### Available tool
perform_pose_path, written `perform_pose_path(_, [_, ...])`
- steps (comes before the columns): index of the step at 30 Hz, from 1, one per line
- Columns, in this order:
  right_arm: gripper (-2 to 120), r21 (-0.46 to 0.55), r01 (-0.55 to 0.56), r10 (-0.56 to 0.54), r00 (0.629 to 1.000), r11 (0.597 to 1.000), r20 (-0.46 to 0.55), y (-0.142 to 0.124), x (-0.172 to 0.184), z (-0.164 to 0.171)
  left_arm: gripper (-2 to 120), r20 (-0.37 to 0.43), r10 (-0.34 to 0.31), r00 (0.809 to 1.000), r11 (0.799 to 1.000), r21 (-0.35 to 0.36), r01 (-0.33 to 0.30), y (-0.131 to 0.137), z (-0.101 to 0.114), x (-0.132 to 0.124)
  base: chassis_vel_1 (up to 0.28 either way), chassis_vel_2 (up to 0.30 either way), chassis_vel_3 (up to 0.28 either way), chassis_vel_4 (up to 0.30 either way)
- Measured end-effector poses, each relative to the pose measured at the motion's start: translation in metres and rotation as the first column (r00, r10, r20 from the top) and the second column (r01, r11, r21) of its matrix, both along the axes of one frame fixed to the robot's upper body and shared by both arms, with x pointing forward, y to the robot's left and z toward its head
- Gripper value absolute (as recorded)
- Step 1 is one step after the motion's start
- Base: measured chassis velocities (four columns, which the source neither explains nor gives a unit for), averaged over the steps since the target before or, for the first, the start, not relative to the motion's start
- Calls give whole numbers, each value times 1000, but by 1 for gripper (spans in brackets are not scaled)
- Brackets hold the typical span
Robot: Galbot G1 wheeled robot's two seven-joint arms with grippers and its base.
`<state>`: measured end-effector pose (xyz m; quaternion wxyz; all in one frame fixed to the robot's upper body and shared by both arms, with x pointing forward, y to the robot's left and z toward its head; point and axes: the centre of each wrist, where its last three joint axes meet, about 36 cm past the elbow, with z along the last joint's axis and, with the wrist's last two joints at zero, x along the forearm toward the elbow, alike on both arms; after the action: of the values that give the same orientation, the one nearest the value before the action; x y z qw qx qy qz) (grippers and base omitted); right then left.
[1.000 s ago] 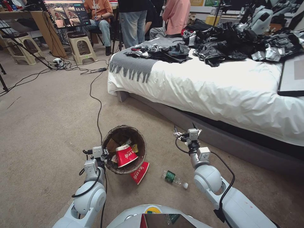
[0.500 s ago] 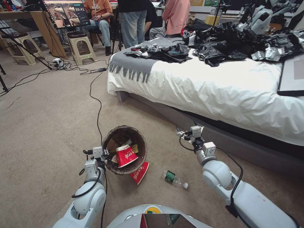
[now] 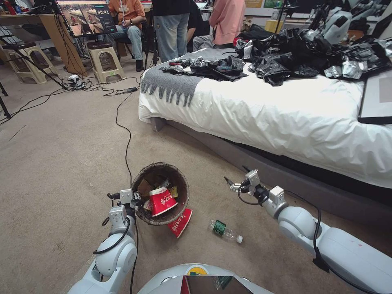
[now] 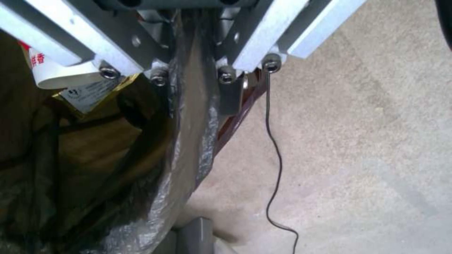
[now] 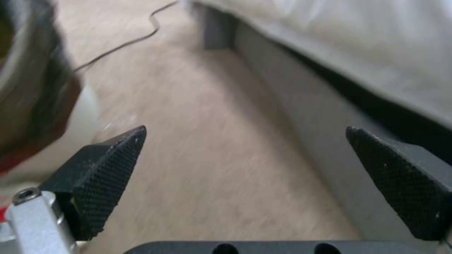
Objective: Pick up the trash bin, then pick up the garbage from the floor and place it into the trash bin.
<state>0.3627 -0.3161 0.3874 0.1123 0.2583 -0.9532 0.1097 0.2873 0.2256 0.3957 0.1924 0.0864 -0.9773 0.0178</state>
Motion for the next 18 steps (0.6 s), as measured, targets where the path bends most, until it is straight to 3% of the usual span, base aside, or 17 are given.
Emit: perform_pose_path(18, [100, -47, -240, 232, 963, 970, -138, -9, -28, -56, 0, -4, 6, 1000, 1000, -2, -6, -2, -5, 2, 0, 0, 0, 0])
